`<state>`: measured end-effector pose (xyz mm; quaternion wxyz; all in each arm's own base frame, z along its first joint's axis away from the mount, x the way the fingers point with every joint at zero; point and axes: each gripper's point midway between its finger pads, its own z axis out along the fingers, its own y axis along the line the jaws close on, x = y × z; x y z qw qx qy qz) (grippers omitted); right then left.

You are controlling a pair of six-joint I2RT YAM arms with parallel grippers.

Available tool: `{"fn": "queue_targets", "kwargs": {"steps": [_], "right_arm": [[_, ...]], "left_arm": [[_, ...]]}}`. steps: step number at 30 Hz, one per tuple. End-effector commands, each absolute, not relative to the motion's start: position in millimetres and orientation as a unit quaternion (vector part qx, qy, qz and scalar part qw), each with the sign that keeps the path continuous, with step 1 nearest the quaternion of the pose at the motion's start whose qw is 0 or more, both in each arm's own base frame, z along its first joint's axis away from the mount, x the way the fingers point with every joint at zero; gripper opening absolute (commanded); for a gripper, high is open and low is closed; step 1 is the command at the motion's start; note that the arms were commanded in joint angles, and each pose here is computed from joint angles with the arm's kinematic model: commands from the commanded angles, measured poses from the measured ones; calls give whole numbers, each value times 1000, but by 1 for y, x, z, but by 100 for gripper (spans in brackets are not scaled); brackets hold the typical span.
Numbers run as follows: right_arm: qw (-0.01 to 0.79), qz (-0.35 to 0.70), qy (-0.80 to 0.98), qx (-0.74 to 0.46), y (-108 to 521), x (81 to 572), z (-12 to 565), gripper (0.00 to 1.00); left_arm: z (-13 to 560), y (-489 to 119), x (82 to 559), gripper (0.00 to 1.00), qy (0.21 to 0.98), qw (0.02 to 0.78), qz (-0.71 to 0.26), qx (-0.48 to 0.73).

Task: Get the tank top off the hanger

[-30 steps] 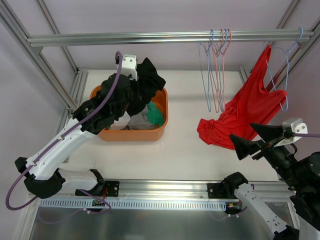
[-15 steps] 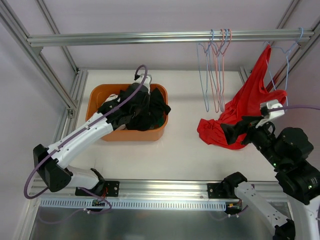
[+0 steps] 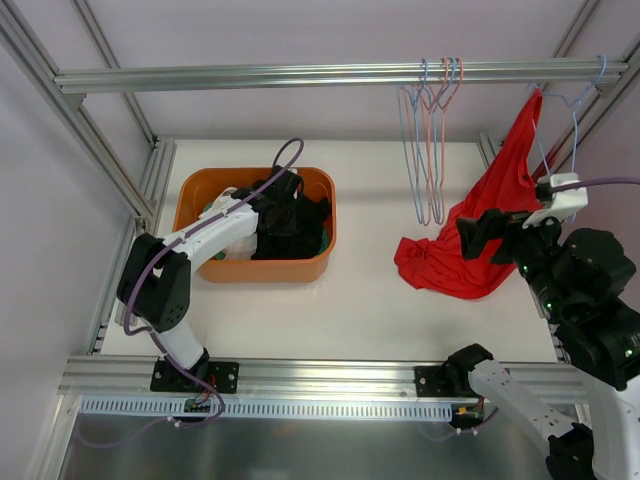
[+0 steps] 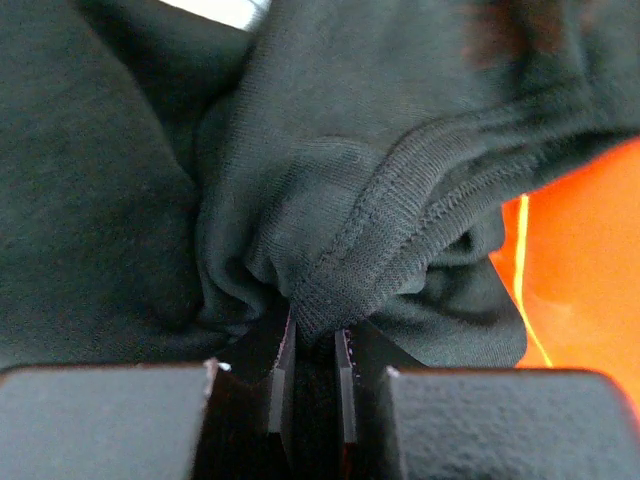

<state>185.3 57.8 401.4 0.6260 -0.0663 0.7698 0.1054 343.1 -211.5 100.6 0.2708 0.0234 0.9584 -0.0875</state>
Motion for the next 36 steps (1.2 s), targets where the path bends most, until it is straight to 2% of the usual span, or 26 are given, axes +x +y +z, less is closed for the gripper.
{"fn": "queue_targets", "kwargs": {"steps": [1, 4, 5, 7, 8, 9, 14, 18, 24, 27, 31, 35, 36], "right_arm": [[657, 75, 750, -36, 42, 191, 435, 100], [656, 29, 754, -17, 27, 197, 446, 99], [656, 16, 754, -19, 24, 199, 448, 99], [663, -6, 749, -10, 14, 199, 462, 99], [656, -23, 754, -18, 14, 206, 463, 99], [662, -30, 749, -17, 11, 205, 474, 100], [613, -133, 779, 2, -19, 240, 473, 99], [572, -179, 798, 64, -61, 265, 470, 99], [545, -186, 803, 153, -120, 296, 463, 100], [521, -197, 814, 165, -140, 313, 448, 100], [538, -162, 815, 143, -147, 342, 443, 99], [547, -101, 824, 111, -142, 365, 435, 84], [548, -90, 825, 107, -139, 367, 433, 73]], "left_arm": [[112, -220, 334, 6, 958, 263, -116, 18], [133, -209, 330, 24, 952, 287, -108, 9], [140, -206, 327, 39, 950, 292, -108, 9], [171, -200, 323, 57, 938, 325, -119, 9], [184, -198, 322, 80, 933, 338, -124, 9], [202, -194, 316, 97, 925, 355, -132, 10], [263, -182, 282, 99, 895, 405, -184, 17], [281, -171, 245, 98, 877, 425, -220, 38], [261, -167, 191, 99, 868, 402, -267, 113], [249, -155, 175, 99, 862, 415, -268, 118], [237, -140, 167, 99, 856, 437, -252, 111], [239, -137, 165, 99, 851, 447, -255, 106], [238, -137, 165, 99, 852, 446, -253, 107]]}}
